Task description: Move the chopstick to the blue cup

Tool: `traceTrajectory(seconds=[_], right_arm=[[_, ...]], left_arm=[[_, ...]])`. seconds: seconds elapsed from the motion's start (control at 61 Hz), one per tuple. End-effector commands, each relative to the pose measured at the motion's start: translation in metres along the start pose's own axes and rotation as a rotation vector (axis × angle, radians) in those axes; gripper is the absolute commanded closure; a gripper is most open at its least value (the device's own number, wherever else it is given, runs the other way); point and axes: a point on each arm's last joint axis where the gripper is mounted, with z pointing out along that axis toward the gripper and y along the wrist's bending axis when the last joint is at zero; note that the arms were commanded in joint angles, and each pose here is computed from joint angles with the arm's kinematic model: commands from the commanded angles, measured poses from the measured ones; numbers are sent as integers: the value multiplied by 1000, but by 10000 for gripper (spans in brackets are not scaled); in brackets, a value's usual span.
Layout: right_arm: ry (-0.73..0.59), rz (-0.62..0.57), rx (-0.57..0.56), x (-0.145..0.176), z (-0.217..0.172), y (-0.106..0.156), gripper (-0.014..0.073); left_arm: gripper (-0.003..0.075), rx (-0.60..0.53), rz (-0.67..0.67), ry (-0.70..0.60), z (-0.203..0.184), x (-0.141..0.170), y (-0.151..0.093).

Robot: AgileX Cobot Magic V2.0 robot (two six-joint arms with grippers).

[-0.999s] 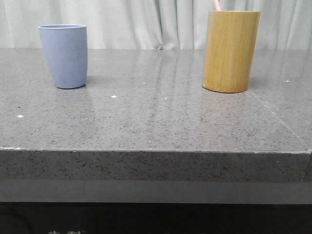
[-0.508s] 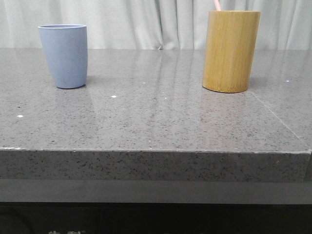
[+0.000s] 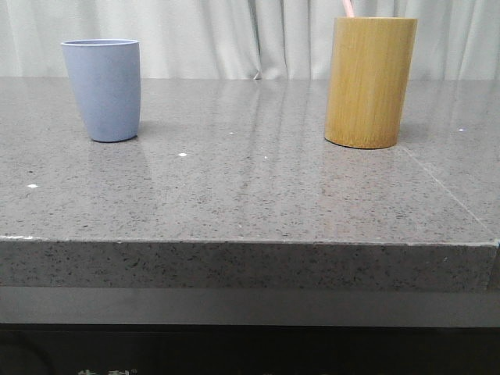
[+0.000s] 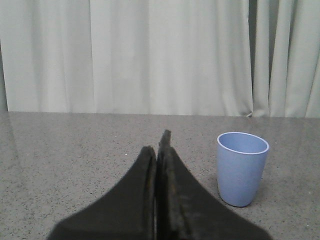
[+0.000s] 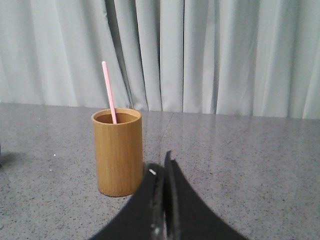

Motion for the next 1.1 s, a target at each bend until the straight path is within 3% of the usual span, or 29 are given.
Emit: traceTrajectory(seconds=[0.0,0.246,0.737,0.835,0.934,1.016,1.081], right_arm=[[-31,-13,4,-26,8,1,662],[80,-12,6,-48,37,2,653],[73,-11,8,-49,41,2,653],[73,-11,8,-49,41,2,653],[73,-11,8,-49,41,2,643],[67,-11,8,-50,41,2,571],[57,-11,8,-50,41,2,445]], left_arm=[[739,-4,-17,-25,18,-24,1],[739,-6,-19,78,59,-34,1],[722,-6,-22,84,62,-33,1],[607,-8,-21,58,63,-35,1],[403,-10,-21,17,63,-39,2],[211,-12,-21,-12,63,-42,2],[129,-13,-21,-24,63,-43,2]])
